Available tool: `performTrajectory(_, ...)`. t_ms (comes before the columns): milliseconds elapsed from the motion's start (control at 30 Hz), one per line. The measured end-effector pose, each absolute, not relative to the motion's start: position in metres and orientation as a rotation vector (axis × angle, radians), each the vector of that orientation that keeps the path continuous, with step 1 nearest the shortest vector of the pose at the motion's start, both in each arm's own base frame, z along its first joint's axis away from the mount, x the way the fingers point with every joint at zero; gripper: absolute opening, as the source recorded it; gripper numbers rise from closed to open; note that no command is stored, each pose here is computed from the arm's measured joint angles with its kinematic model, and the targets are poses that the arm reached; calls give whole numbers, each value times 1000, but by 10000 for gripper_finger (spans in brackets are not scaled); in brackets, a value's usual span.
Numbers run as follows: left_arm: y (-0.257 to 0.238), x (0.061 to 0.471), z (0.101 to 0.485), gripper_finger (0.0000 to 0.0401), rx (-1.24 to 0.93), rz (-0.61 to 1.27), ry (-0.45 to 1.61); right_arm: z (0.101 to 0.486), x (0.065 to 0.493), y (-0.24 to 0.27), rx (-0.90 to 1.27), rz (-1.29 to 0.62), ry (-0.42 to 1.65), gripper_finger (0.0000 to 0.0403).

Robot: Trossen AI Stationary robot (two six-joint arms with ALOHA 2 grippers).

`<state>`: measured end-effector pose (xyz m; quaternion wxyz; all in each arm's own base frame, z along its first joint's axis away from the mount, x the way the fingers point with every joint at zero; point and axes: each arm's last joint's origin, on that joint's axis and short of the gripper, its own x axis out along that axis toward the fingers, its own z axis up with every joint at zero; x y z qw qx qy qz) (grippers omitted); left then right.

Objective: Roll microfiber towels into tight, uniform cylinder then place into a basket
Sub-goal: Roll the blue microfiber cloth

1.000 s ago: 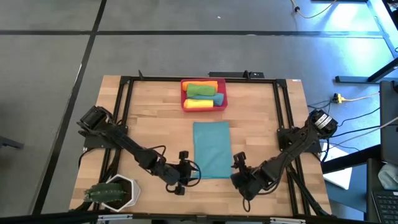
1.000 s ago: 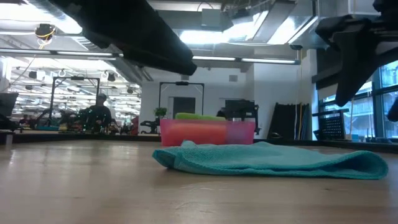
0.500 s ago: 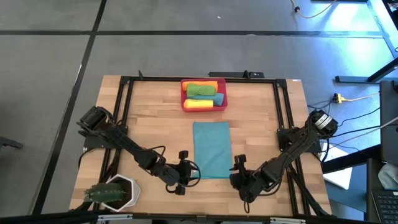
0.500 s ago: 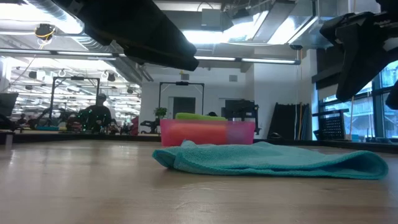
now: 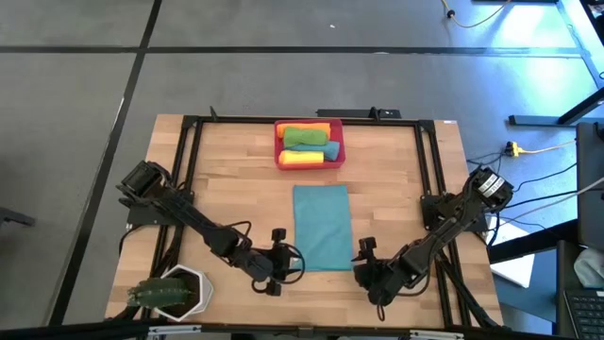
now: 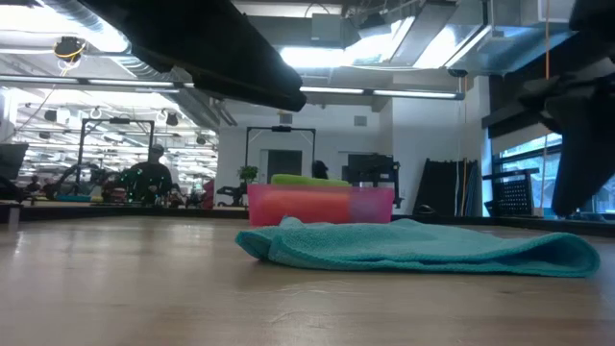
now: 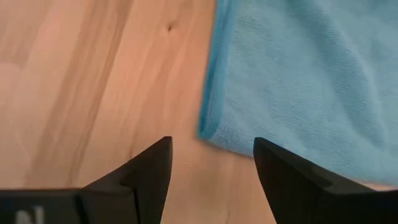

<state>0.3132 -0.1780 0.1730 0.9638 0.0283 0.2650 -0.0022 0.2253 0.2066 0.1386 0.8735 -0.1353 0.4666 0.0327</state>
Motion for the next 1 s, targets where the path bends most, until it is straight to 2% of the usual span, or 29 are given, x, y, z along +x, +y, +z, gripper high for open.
performTrajectory(333,-178,313,173,148,28,4,536,117,219,194,-473,131,882,227)
performTrajectory(733,-179,313,173,148,25,2,536,117,234,182,-545,136,818,227)
performTrajectory(833,-179,313,173,148,29,1,535,117,238,179,-526,148,821,215)
performTrajectory(1000,-179,313,173,148,26,-11,539,115,242,174,-496,160,845,171)
